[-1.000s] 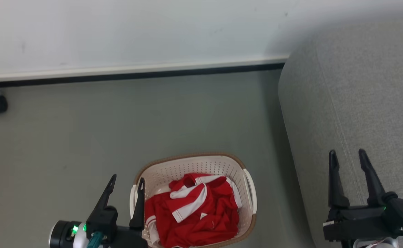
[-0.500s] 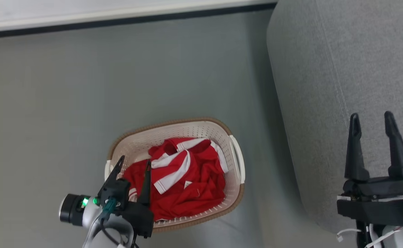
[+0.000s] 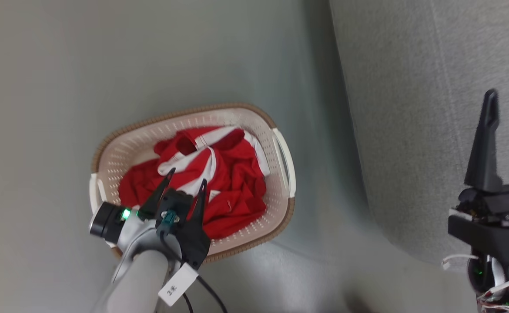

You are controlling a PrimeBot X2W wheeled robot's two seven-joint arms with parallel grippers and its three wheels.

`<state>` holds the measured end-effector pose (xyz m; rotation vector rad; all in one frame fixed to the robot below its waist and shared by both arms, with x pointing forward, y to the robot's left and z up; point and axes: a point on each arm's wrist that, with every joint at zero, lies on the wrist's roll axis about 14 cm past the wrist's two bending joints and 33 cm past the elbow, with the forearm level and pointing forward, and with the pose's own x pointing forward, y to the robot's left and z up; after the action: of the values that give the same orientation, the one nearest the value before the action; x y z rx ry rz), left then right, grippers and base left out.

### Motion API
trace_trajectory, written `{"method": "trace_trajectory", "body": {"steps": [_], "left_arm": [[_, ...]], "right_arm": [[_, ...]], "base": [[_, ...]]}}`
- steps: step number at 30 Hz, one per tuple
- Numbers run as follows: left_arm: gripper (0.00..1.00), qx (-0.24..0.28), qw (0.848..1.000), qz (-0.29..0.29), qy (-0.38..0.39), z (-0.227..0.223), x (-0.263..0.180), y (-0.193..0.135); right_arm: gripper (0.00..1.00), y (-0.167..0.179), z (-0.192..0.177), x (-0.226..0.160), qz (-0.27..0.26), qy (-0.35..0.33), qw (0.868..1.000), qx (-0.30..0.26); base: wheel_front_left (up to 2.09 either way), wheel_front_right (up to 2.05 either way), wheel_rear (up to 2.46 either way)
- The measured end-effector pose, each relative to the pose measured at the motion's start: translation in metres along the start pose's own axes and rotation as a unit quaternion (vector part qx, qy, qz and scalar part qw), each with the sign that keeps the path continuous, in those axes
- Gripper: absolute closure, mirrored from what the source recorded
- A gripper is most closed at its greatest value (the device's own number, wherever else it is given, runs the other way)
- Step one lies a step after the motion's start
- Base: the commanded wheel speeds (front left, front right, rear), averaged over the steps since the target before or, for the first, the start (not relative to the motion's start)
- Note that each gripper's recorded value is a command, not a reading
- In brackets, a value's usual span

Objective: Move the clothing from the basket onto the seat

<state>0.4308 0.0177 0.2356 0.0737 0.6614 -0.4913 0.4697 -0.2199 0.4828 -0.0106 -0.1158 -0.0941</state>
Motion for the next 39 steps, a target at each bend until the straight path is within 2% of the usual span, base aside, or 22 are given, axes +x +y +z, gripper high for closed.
{"method": "trace_trajectory", "body": {"steps": [18, 26, 32, 33, 34, 35, 36, 39], "left_arm": [[0.0, 0.023, 0.994, -0.06, 0.085, -0.066, 0.076, -0.013], [0.0, 0.019, 0.989, -0.061, 0.137, -0.115, 0.093, -0.01], [0.01, 0.019, 0.987, -0.049, 0.15, -0.128, 0.101, -0.004], [0.18, 0.019, 0.987, -0.05, 0.152, -0.13, 0.101, -0.003], [0.69, 0.02, 0.986, -0.05, 0.155, -0.132, 0.101, -0.003], [0.89, 0.021, 0.986, -0.049, 0.157, -0.133, 0.101, -0.003], [1.0, 0.021, 0.986, -0.05, 0.156, -0.133, 0.101, -0.003], [1.0, 0.022, 0.988, -0.049, 0.146, -0.129, 0.101, -0.003]], "right_arm": [[0.0, 0.008, -0.048, 0.046, 0.018, -0.009, 1.0, -0.017], [0.0, 0.015, -0.094, 0.054, 0.032, 0.02, 0.999, -0.023], [0.0, 0.021, -0.111, 0.054, 0.041, 0.033, 0.998, -0.018], [0.0, 0.021, -0.112, 0.055, 0.042, 0.032, 0.998, -0.019], [0.0, 0.022, -0.112, 0.056, 0.042, 0.031, 0.998, -0.018], [0.0, 0.022, -0.112, 0.057, 0.043, 0.03, 0.998, -0.018], [0.0, 0.023, -0.112, 0.057, 0.044, 0.031, 0.998, -0.018], [0.0, 0.022, -0.115, 0.056, 0.043, 0.038, 0.998, -0.016]], "base": [[0.0, 0.0, 0.0], [0.0, 0.0, 0.0], [0.0, 0.0, 0.0], [0.0, 0.0, 0.0], [0.0, 0.0, 0.0], [0.0, 0.0, 0.0], [0.0, 0.0, 0.0], [0.0, 0.0, 0.0]]}}
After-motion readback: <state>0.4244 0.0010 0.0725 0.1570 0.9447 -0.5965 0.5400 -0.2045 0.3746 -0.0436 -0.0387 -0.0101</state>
